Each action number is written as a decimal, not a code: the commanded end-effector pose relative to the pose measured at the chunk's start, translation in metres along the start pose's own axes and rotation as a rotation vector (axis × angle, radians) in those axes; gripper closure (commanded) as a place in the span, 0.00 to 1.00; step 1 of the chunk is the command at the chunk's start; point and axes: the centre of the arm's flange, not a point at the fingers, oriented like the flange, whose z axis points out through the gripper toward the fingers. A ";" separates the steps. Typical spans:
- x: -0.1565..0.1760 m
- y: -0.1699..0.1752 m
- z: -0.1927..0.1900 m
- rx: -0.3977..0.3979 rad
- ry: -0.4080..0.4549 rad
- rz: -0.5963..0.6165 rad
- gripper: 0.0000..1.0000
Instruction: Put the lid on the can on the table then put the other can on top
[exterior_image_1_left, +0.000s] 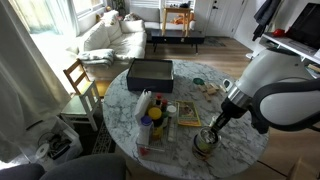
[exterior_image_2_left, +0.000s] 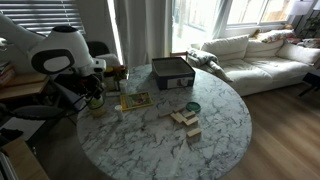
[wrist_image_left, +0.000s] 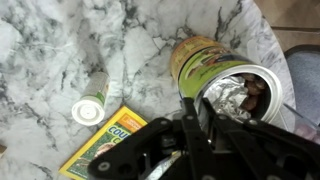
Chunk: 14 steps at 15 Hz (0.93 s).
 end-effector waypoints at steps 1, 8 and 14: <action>0.002 0.003 -0.008 0.007 0.009 0.003 0.97; 0.012 0.001 -0.005 0.011 0.015 -0.006 0.97; 0.011 0.001 0.006 0.024 -0.009 -0.007 0.97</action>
